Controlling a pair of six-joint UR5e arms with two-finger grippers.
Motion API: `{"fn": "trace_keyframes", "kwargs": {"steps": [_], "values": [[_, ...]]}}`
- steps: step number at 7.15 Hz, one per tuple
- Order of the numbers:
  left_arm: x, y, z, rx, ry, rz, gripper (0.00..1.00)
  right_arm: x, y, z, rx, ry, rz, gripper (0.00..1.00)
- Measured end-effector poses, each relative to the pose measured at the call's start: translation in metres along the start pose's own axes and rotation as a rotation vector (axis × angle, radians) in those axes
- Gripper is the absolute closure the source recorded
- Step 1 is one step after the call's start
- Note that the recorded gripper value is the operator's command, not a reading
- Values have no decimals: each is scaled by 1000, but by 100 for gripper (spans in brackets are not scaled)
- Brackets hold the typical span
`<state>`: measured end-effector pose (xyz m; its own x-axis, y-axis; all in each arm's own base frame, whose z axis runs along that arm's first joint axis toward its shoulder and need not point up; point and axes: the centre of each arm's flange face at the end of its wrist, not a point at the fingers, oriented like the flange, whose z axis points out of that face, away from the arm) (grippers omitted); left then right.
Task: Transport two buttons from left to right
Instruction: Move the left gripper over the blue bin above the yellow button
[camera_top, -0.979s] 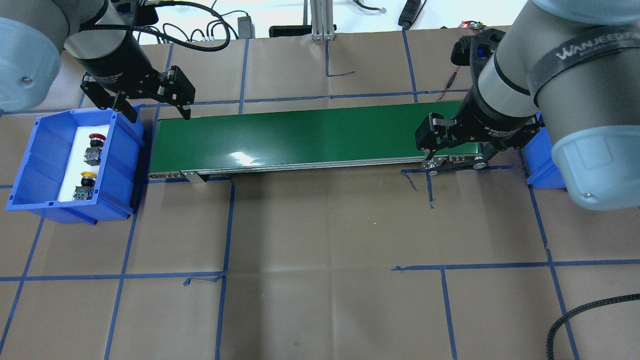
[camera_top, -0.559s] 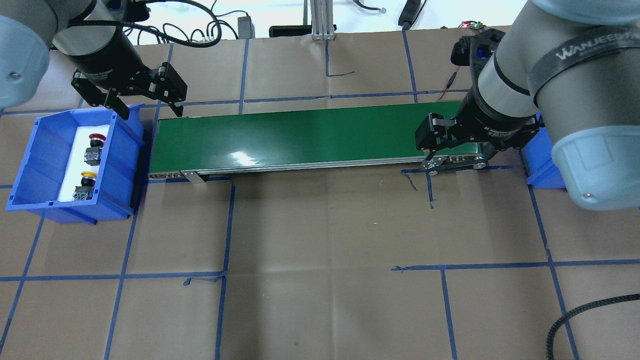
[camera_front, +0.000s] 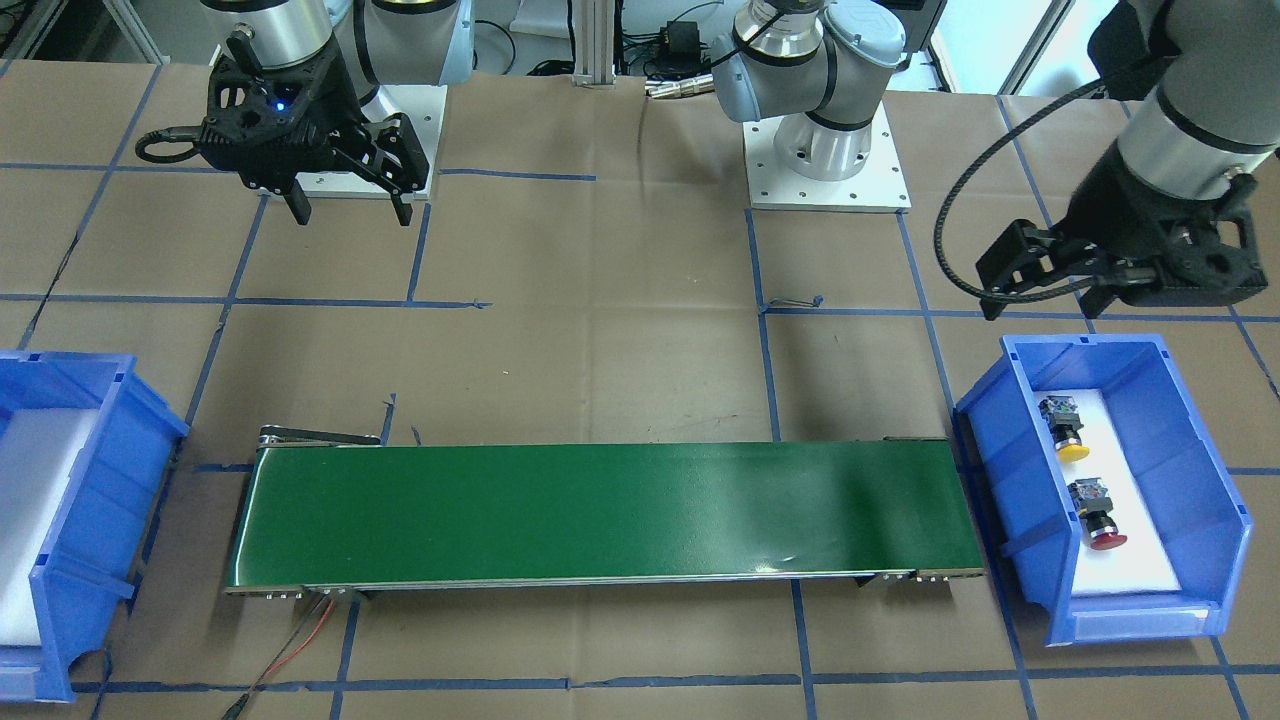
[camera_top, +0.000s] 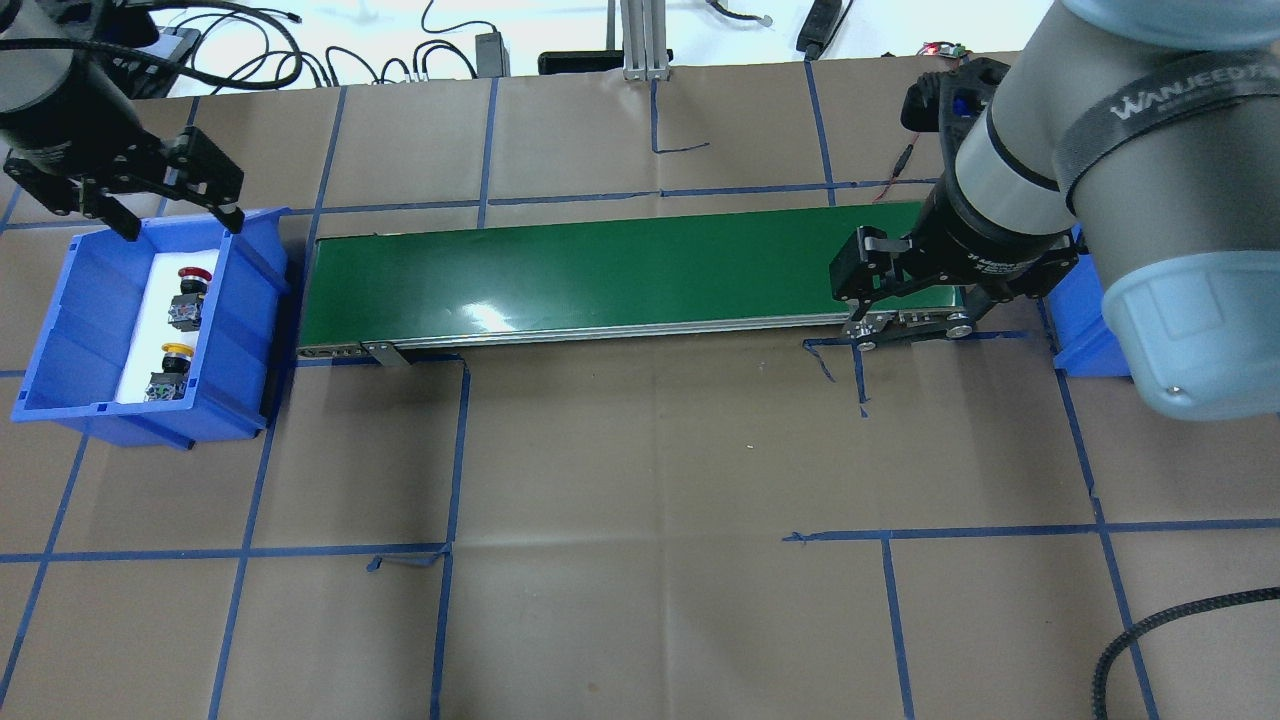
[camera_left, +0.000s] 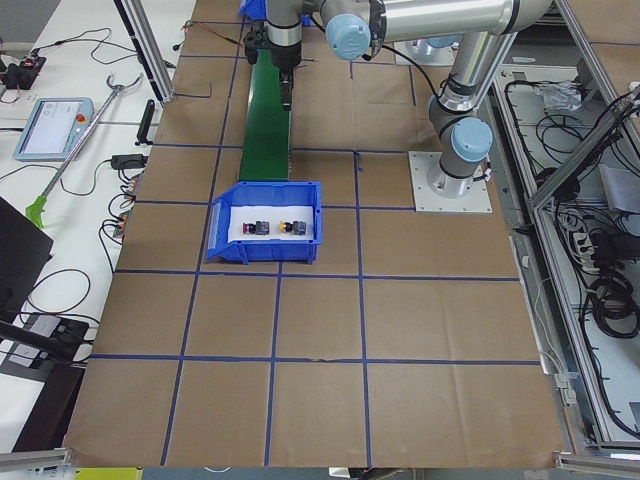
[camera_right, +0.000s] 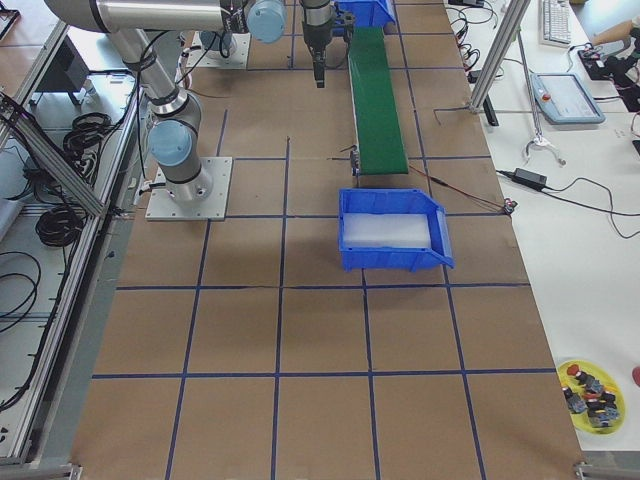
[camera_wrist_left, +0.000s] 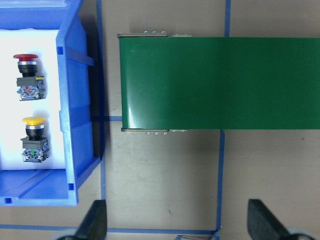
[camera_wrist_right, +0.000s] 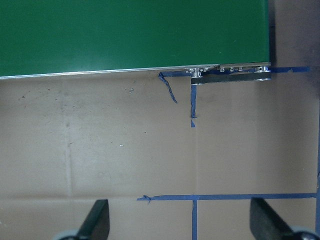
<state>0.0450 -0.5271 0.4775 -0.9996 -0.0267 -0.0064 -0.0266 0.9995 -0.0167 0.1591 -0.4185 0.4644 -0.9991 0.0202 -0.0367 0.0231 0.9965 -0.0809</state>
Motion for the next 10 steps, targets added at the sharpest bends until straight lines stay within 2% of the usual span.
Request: {"fn": "trace_keyframes", "kwargs": {"steps": [2, 4, 7, 10], "values": [[-90, 9, 11, -21, 8, -30, 1, 0, 0, 0, -1, 0, 0, 0], [-146, 22, 28, -37, 17, -42, 2, 0, 0, 0, 0, -1, 0, 0], [-189, 47, 81, -23, 12, 0, 1, 0, 0, 0, 0, 0, 0, 0], [-187, 52, 124, 1, 6, 13, 1, 0, 0, 1, -2, 0, 0, 0]]}}
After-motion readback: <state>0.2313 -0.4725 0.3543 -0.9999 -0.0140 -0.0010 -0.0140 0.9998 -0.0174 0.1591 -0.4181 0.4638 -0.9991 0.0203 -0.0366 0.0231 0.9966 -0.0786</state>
